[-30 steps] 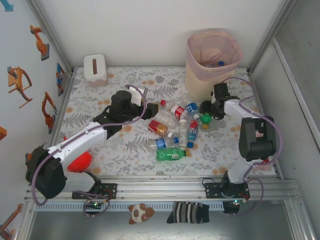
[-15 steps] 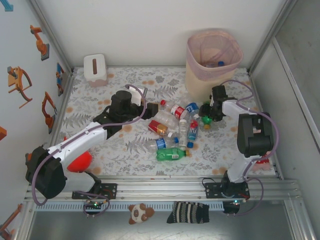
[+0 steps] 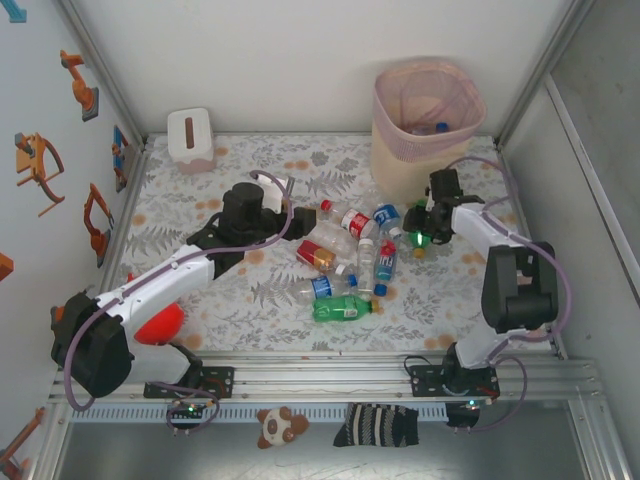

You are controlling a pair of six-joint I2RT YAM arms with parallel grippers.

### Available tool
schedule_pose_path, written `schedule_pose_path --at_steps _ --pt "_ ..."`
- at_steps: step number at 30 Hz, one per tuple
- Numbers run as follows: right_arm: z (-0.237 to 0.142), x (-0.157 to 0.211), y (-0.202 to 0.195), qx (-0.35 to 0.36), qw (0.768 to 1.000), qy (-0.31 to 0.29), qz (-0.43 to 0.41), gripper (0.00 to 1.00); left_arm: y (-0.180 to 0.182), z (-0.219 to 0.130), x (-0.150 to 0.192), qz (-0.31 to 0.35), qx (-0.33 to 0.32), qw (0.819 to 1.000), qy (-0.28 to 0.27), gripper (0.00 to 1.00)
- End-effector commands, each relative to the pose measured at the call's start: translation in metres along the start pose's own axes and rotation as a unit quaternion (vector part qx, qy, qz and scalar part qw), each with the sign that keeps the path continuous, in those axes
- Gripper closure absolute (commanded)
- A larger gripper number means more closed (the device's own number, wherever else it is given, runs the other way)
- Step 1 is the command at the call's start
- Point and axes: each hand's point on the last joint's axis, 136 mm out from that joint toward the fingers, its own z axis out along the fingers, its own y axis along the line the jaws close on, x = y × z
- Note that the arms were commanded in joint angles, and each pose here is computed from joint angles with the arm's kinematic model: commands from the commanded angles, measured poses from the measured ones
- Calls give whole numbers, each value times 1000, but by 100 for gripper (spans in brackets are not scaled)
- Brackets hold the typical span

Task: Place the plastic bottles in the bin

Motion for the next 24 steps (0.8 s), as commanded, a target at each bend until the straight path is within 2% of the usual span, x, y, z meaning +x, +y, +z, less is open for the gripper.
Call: schedule_pose_path --at_steps 1,16,24 --pt "-28 -1 -4 21 1000 -12 -15 38 1 -3 -6 -6 0 1000 -17 26" --pt "-153 -48 10 17 991 -130 -40 39 10 -1 -3 -13 -10 1000 -13 27" --pt "-206 -100 20 33 979 -192 -62 38 13 -5 -3 -12 -13 1000 -16 27"
